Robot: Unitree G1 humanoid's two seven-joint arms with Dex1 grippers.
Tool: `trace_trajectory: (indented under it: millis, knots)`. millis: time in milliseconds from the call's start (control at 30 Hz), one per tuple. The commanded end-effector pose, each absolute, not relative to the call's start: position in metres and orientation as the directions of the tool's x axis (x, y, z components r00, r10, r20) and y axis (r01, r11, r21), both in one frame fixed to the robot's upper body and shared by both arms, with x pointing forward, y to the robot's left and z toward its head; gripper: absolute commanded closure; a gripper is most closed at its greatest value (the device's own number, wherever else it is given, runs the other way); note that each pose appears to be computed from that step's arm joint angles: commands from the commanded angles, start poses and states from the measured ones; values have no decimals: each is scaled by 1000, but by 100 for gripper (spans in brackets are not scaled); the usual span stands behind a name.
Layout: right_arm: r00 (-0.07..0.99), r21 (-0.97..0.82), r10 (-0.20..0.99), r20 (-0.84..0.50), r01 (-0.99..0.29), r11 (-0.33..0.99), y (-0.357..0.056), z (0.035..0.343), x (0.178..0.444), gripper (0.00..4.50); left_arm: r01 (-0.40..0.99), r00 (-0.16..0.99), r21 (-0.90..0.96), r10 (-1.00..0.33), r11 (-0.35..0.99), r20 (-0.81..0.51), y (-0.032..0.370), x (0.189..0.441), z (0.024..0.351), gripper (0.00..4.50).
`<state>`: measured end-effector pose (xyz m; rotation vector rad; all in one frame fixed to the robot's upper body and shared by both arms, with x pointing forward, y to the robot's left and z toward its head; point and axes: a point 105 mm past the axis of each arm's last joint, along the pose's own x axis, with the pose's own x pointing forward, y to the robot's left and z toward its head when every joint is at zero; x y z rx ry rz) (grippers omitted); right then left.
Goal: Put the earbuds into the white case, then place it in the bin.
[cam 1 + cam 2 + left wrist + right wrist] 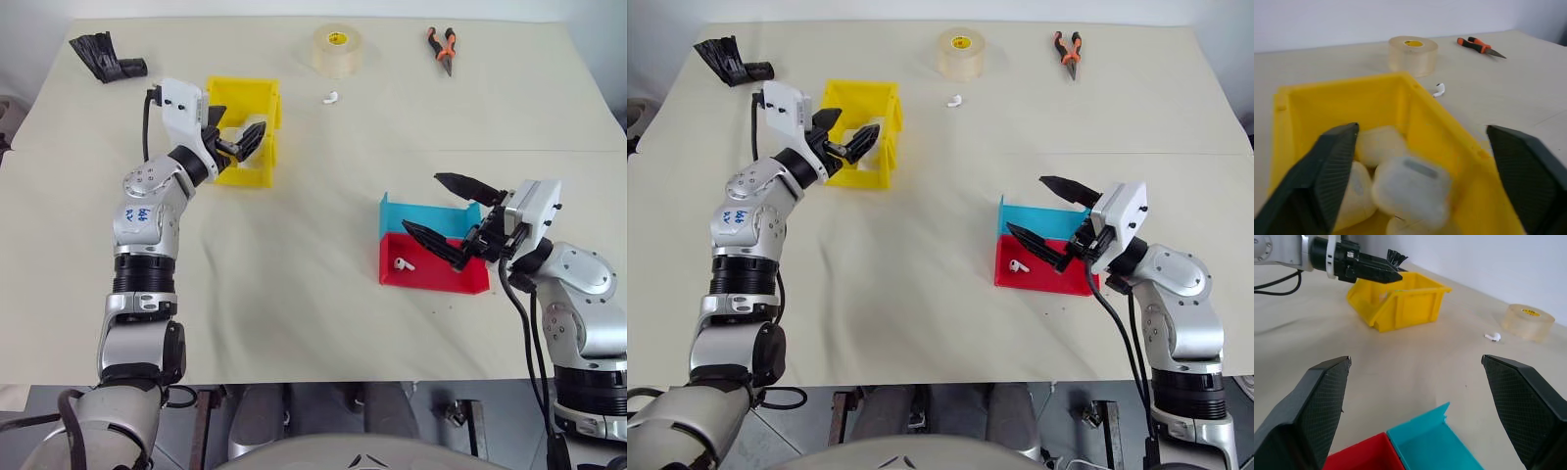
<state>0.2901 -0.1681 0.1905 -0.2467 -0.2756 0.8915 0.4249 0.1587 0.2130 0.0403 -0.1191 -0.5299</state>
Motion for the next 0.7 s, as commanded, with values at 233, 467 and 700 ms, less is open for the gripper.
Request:
trace_trajectory:
  millis: [233,467,700]
  knots:
    - [564,-358,821,88,-751,555,-180,195,278,0,705,662,271,-745,655,79,167,357,216,2]
    - [544,-359,839,-9,-785,505,-199,186,276,0,781,561,354,-827,514,-36,203,300,180,2]
    - [548,-384,835,-40,-780,494,-207,179,271,0,814,512,350,-857,464,-53,185,285,167,2]
